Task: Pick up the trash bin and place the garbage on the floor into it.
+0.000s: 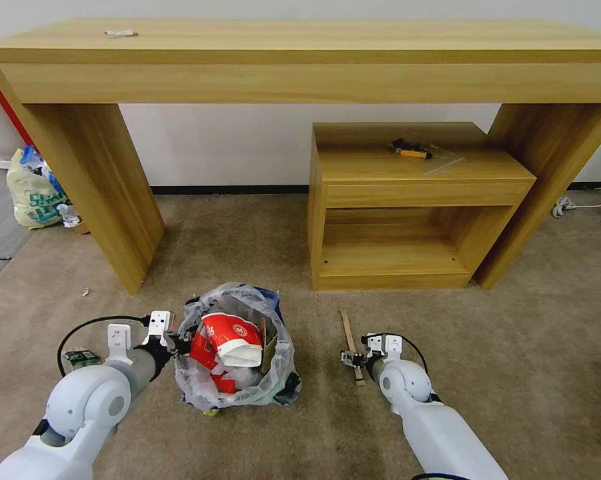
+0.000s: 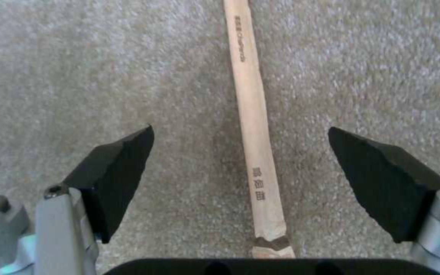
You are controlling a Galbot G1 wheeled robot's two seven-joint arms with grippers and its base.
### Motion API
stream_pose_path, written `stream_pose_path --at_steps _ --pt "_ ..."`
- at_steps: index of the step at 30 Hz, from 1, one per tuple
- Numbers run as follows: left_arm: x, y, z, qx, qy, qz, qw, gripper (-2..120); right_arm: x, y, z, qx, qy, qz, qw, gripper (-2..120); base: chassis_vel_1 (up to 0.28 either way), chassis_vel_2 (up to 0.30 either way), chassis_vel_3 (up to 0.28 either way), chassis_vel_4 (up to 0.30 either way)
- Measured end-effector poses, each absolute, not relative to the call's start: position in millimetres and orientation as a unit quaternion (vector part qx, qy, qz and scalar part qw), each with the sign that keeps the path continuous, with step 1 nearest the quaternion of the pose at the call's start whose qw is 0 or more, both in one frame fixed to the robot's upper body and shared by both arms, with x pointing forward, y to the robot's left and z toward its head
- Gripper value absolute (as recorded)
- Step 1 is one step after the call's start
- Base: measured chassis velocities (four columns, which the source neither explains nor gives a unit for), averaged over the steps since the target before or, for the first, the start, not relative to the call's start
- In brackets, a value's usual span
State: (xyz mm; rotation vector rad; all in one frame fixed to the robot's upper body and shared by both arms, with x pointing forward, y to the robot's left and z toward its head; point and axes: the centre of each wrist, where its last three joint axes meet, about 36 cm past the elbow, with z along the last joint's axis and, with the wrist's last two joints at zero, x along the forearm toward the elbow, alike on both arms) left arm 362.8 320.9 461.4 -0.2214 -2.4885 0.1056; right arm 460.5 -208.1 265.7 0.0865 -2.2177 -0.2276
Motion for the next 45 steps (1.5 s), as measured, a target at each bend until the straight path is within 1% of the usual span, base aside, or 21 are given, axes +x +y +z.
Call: stream_pose_path --at_steps 4,5,7,9,11,12,13,15,27,45 --pt "363 321 462 -0.085 -0.945 0.04 0.314 0 462 -209 261 0.029 -0.89 -0.093 0.446 84 0.0 0.0 0.0 0.0" --pt "363 321 462 -0.086 -0.945 0.04 0.314 0 463 -209 259 0.028 -0.889 -0.094 0.448 80 0.0 0.0 0.0 0.0" --pt "364 321 462 -0.087 -0.945 0.04 0.314 0 464 -209 257 0.025 -0.887 -0.096 0.451 76 0.0 0.0 0.0 0.0" --pt "364 321 462 -0.087 -0.945 0.039 0.314 0 465 -209 255 0.024 -0.886 -0.097 0.453 75 0.0 0.0 0.0 0.0" --pt "364 321 463 -0.087 -0.945 0.039 0.314 0 466 -209 252 0.022 -0.885 -0.098 0.455 68 0.0 0.0 0.0 0.0" --pt "364 321 463 -0.087 -0.945 0.039 0.314 0 466 -209 252 0.022 -0.885 -0.098 0.455 68 0.0 0.0 0.0 0.0" --pt "364 321 463 -0.087 -0.945 0.039 0.314 0 467 -208 250 0.02 -0.884 -0.099 0.457 65 0.0 0.0 0.0 0.0" --pt "364 321 463 -0.088 -0.944 0.039 0.314 0 467 -209 247 0.018 -0.882 -0.1 0.46 63 0.0 0.0 0.0 0.0" --pt "363 319 464 -0.09 -0.945 0.039 0.313 0 470 -212 239 0.013 -0.88 -0.102 0.463 60 0.0 0.0 0.0 0.0" --pt "361 317 465 -0.09 -0.945 0.04 0.312 0 470 -210 232 0.013 -0.881 -0.096 0.464 60 0.0 0.0 0.0 0.0"
